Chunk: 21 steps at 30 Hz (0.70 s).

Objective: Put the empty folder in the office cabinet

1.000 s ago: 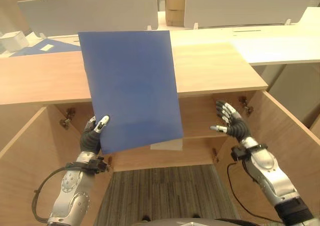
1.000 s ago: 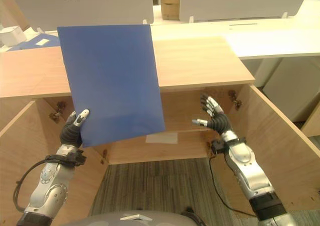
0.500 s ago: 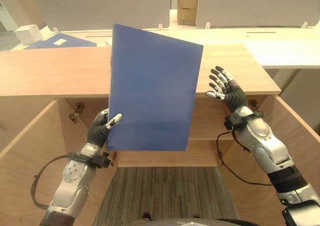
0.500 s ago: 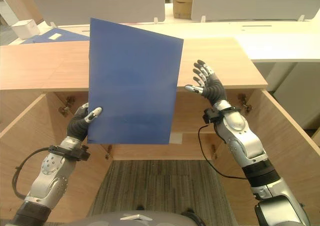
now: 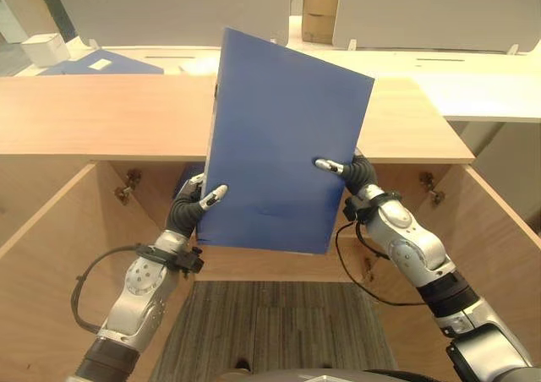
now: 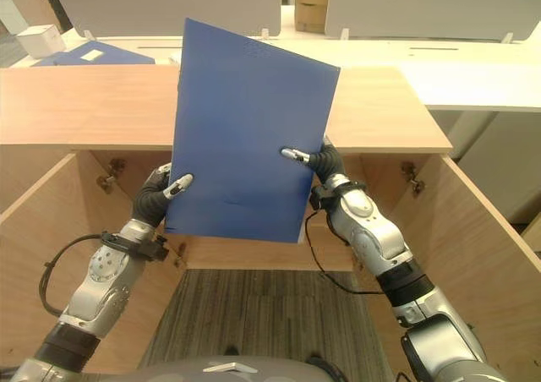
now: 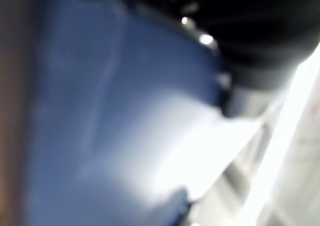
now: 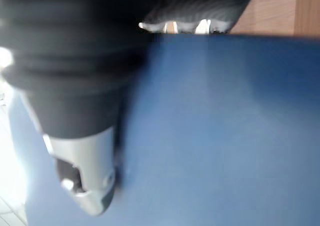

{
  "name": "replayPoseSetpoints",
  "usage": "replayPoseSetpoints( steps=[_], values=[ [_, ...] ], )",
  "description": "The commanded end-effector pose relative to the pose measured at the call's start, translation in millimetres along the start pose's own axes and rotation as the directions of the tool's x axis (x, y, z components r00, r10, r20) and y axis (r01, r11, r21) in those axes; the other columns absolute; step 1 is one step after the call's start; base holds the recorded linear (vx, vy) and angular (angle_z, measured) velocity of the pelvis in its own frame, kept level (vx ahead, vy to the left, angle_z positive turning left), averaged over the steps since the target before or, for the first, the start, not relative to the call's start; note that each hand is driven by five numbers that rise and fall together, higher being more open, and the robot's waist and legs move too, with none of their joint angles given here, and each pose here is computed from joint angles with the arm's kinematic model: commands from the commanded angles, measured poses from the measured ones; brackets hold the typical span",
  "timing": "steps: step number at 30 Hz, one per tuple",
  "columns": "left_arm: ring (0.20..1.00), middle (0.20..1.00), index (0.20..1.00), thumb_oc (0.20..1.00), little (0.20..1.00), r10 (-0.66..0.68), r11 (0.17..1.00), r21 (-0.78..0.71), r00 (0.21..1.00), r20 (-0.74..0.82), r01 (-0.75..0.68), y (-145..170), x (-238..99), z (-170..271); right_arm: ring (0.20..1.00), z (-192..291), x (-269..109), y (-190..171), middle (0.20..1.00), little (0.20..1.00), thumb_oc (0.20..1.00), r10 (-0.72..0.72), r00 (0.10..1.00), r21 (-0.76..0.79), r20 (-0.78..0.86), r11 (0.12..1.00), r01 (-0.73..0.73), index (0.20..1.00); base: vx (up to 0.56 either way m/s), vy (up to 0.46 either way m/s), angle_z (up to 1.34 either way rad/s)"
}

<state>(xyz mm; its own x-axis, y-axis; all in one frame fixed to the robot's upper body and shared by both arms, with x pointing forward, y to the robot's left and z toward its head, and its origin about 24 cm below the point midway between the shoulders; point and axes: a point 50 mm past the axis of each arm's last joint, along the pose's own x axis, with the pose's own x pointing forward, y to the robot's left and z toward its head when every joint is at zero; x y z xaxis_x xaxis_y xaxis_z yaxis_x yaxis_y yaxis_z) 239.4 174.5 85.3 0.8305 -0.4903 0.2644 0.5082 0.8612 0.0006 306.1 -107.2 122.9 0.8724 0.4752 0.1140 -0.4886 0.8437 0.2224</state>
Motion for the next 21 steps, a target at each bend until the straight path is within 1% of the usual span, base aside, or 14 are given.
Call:
replayPoseSetpoints(
  steps=[1,2,6,9,10,12,13,14,15,16,18,20,21],
  values=[
    [0.2,0.2,0.2,0.2,0.2,-0.096,0.994,0.063,0.981,0.166,0.087,-2.3,26.2,28.2,0.351,24.3,15.6,16.3,0.351,0.351,0.351,0.084,0.993,-0.031,0.084,0.996,-0.082,0.351,0.0,0.0,0.0],
    [0.2,0.2,0.2,0.2,0.2,-0.103,0.994,0.048,0.982,0.159,0.097,-4.2,27.7,26.4,0.2,22.0,16.2,18.0,0.2,0.2,0.2,0.084,0.994,-0.032,0.074,0.996,-0.082,0.2,0.0,0.0,0.0],
    [0.2,0.2,0.2,0.2,0.2,-0.105,0.995,0.014,0.987,0.122,0.104,-10.4,27.3,17.6,0.2,12.7,13.0,15.7,0.2,0.2,0.2,0.062,0.997,-0.06,0.052,0.996,-0.059,0.2,0.0,0.0,0.0],
    [0.2,0.2,0.2,0.2,0.2,-0.079,0.997,-0.002,0.988,0.131,0.08,-10.1,23.8,15.8,0.2,10.8,10.2,13.0,0.2,0.2,0.2,0.06,0.996,-0.079,0.061,0.995,-0.055,0.2,0.0,0.0,0.0],
    [1.0,1.0,1.0,1.0,1.0,-0.034,0.999,-0.012,0.988,0.152,0.036,-6.7,22.4,16.8,0.2,11.8,9.8,11.7,0.2,0.2,0.2,0.059,0.995,-0.12,0.076,0.992,-0.049,0.2,0.0,0.0,0.0],
    [1.0,1.0,1.0,1.0,1.0,0.028,0.999,-0.041,0.983,0.18,-0.02,-1.3,21.3,17.6,0.2,12.5,9.2,8.8,0.2,0.2,0.2,0.051,0.995,-0.165,0.081,0.986,-0.037,0.2,0.0,0.0,0.0],
    [1.0,1.0,1.0,1.0,1.0,0.03,0.999,-0.042,0.984,0.177,-0.023,-1.0,21.2,17.3,0.2,12.4,9.1,8.6,0.2,0.2,0.2,0.05,0.996,-0.171,0.08,0.985,-0.036,0.2,0.0,0.0,0.0],
    [1.0,1.0,1.0,1.0,1.0,0.059,0.998,-0.049,0.981,0.184,-0.051,1.4,20.2,17.4,0.2,11.3,8.2,6.7,0.2,0.2,0.2,0.05,0.996,-0.208,0.079,0.978,-0.033,0.2,0.0,0.0,0.0],
    [1.0,1.0,1.0,1.0,1.0,0.143,0.987,-0.102,0.975,0.172,-0.127,6.6,16.5,12.7,0.2,6.6,2.9,3.8,0.2,0.2,0.2,0.055,0.996,-0.278,0.066,0.96,-0.035,0.2,0.0,0.0,0.0],
    [1.0,1.0,1.0,1.0,1.0,0.177,0.98,-0.115,0.971,0.162,-0.16,8.7,13.2,9.4,0.2,3.1,-0.6,2.1,0.2,0.2,0.2,0.057,0.997,-0.308,0.057,0.951,-0.037,0.2,0.0,0.0,0.0],
    [1.0,1.0,1.0,1.0,1.0,0.225,0.968,-0.144,0.964,0.14,-0.205,11.3,6.9,3.8,0.2,-3.3,-7.6,-0.6,0.2,0.2,0.2,0.056,0.998,-0.328,0.034,0.944,-0.042,0.2,0.0,-0.008,0.02],
    [1.0,1.0,1.0,1.0,1.0,0.298,0.939,-0.208,0.95,0.096,-0.273,15.0,-9.3,-7.1,0.2,-16.8,-24.8,-7.4,0.2,0.2,0.2,0.053,0.999,-0.345,0.005,0.937,-0.048,0.2,-0.01,-0.021,0.07],
    [1.0,1.0,1.0,1.0,1.0,0.311,0.933,-0.216,0.947,0.085,-0.287,15.5,-14.5,-10.7,0.2,-21.5,-29.8,-8.1,0.2,0.2,0.2,0.053,0.999,-0.355,-0.004,0.934,-0.051,0.2,-0.02,-0.021,0.06]
  ],
)
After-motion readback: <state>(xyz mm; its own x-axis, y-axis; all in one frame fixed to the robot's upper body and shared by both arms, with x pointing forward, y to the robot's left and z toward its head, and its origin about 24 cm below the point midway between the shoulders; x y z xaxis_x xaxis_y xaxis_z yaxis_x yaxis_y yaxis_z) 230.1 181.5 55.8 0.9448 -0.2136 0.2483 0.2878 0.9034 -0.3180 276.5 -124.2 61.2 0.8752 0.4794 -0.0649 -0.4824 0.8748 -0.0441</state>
